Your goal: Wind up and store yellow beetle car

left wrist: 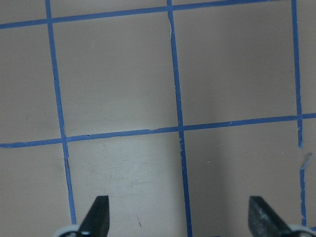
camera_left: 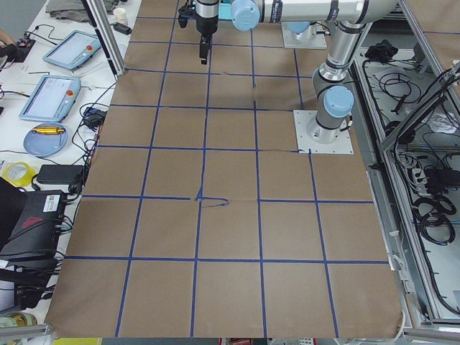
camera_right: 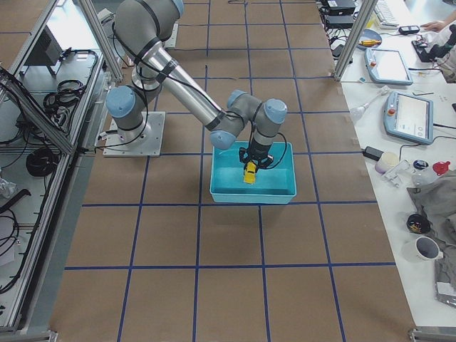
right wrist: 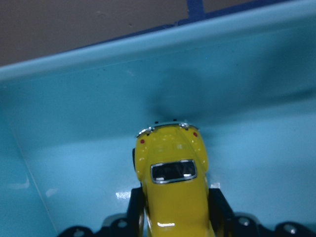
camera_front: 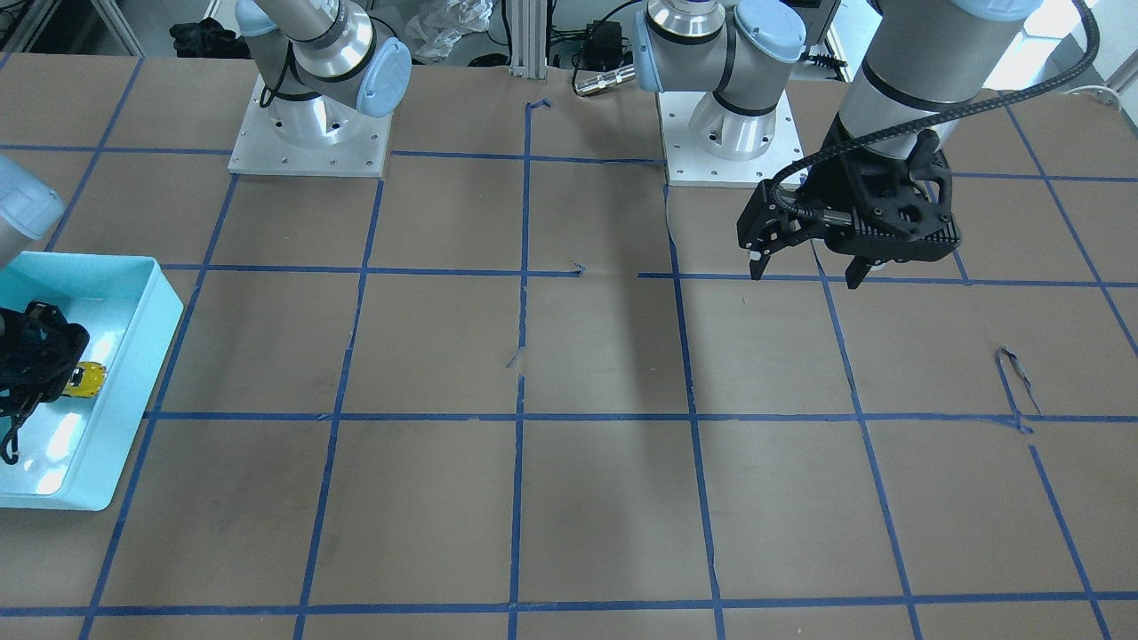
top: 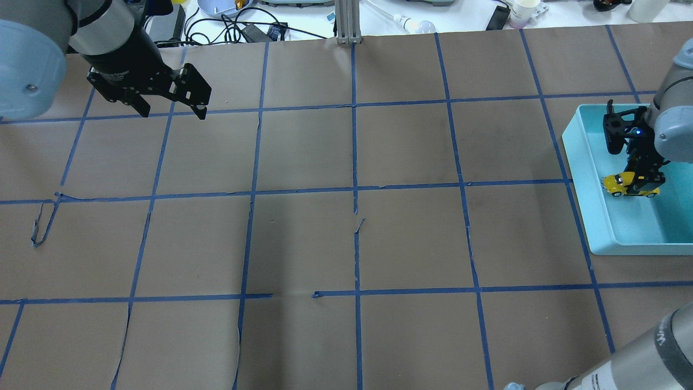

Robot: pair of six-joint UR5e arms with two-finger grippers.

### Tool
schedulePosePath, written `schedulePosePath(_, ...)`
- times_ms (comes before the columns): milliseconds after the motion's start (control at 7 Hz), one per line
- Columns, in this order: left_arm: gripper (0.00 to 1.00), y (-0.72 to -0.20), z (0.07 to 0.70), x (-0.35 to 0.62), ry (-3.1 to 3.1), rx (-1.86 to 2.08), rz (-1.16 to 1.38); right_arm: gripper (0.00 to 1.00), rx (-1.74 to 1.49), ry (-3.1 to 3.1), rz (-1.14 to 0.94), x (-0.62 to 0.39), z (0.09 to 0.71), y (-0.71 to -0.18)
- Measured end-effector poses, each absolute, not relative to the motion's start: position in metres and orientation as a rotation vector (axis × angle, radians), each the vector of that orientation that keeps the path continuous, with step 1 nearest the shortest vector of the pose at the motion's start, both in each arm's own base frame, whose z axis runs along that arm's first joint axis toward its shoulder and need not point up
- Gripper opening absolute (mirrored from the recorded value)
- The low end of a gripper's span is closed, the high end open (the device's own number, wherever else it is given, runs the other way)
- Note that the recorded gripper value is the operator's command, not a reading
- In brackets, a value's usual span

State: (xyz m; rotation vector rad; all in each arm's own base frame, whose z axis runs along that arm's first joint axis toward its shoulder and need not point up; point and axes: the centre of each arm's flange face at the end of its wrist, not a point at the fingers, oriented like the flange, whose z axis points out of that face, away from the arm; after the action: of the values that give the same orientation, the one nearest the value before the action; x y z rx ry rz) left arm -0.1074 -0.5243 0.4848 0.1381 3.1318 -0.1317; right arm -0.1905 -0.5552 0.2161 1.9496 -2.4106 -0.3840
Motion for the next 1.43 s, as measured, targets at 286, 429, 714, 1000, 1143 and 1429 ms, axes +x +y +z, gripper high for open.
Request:
schedulePosePath(286, 1.0, -0.524, 0.484, -0.107, 3.132, 0.138, -0.13, 0.96, 1.94, -2.396, -0.364, -0.19, 0.23, -0.556)
schedulePosePath(429, 1.0, -0.524, 0.484, -0.107, 3.132, 0.138, -0.13, 0.96, 1.914, -2.376, -0.34, -0.188, 0.252, -0.554)
schedulePosePath(714, 1.0, -0.524, 0.485, -0.107, 3.133, 0.138, -0.131, 0.98, 1.794, -2.353, -0.258, -0.179, 0.322, -0.544)
schedulePosePath(1000, 1.0, -0.524, 0.486, -0.107, 3.132, 0.137, -0.134, 1.0, 1.534, -2.521, -0.21, -0.147, 0.381, -0.526)
schedulePosePath(1143, 1.0, -0.524, 0.486, -0.107, 3.132, 0.136, -0.134, 1.0, 1.357, -2.645, -0.179, -0.111, 0.406, -0.521)
schedulePosePath(1429, 1.0, -0.524, 0.486, -0.107, 3.13, 0.135, -0.133, 1.0, 0.875, -2.985, -0.085, -0.035, 0.432, -0.519)
